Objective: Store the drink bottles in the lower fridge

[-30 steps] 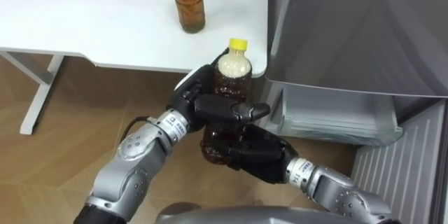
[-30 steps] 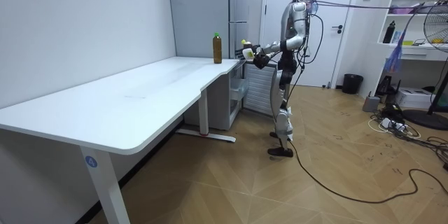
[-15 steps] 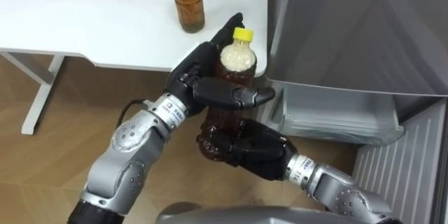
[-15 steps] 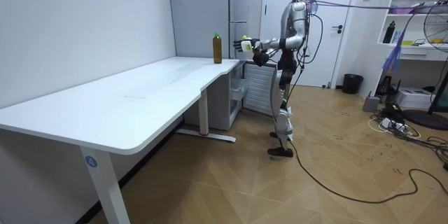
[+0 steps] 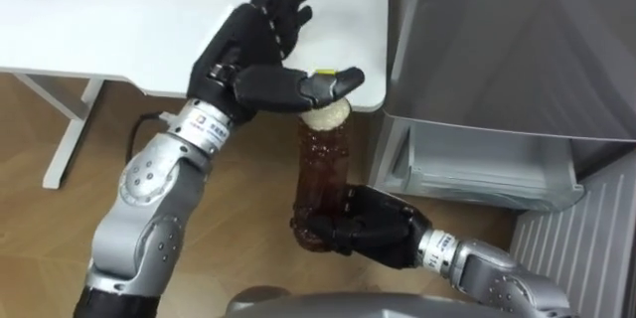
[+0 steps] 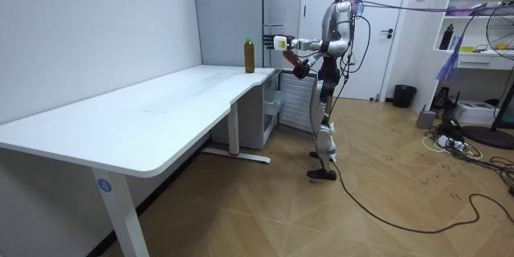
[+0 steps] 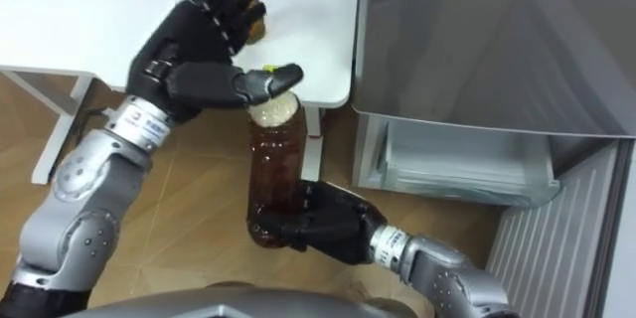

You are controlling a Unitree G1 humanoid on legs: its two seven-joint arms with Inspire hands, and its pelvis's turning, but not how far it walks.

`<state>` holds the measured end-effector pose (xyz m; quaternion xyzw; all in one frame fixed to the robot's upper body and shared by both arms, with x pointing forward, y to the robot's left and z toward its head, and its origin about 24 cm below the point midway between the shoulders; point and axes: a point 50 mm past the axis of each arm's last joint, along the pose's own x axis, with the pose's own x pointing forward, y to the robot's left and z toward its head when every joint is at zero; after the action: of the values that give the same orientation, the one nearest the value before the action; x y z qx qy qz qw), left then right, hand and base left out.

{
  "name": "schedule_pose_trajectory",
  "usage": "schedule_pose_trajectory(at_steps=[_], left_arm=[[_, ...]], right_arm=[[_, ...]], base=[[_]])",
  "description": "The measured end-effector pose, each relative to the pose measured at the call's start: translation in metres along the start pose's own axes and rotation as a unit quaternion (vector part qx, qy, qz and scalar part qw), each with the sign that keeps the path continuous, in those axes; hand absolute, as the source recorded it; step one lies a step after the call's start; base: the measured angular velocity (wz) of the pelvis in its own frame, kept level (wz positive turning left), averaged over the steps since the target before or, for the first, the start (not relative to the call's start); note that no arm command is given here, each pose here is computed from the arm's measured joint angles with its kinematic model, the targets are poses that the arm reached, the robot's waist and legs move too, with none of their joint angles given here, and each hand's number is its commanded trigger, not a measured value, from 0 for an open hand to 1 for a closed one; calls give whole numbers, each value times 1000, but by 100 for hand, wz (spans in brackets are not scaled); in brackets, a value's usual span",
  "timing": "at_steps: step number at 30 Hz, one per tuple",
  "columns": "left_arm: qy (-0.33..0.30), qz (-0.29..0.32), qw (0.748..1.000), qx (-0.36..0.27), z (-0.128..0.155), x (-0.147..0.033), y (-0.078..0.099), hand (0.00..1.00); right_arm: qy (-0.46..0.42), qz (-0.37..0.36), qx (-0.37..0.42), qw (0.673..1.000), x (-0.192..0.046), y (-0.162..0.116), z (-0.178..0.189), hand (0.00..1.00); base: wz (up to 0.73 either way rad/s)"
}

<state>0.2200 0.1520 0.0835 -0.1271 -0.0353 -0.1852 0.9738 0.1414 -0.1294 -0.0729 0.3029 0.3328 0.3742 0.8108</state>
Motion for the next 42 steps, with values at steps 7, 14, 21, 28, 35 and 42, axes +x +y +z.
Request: schedule_pose_trajectory(at_steps=[7, 14, 21, 28, 35, 42], left_arm=[[-114, 100, 988, 35, 44, -10, 22, 0], [-174, 198, 963, 48, 65, -22, 39, 0], [-264, 303, 913, 70, 97, -45, 56, 0], [-300, 410, 859, 61, 107, -62, 72, 0], [-230, 548, 803, 41, 74, -85, 115, 0], [30, 631, 768, -103, -47, -122, 136, 0]], right_arm=[[-19, -22, 15, 999, -15, -7, -3, 100], [-14, -31, 28, 999, -20, -7, -13, 100], [8, -59, 5, 998, -29, -11, -22, 100], [7, -70, 6, 998, -30, -11, -25, 100], [-3, -82, -6, 997, -27, -9, -19, 100], [-11, -96, 8, 995, -24, -7, -16, 100]], base=[[-2], [4], [2], [2], [0], [2]])
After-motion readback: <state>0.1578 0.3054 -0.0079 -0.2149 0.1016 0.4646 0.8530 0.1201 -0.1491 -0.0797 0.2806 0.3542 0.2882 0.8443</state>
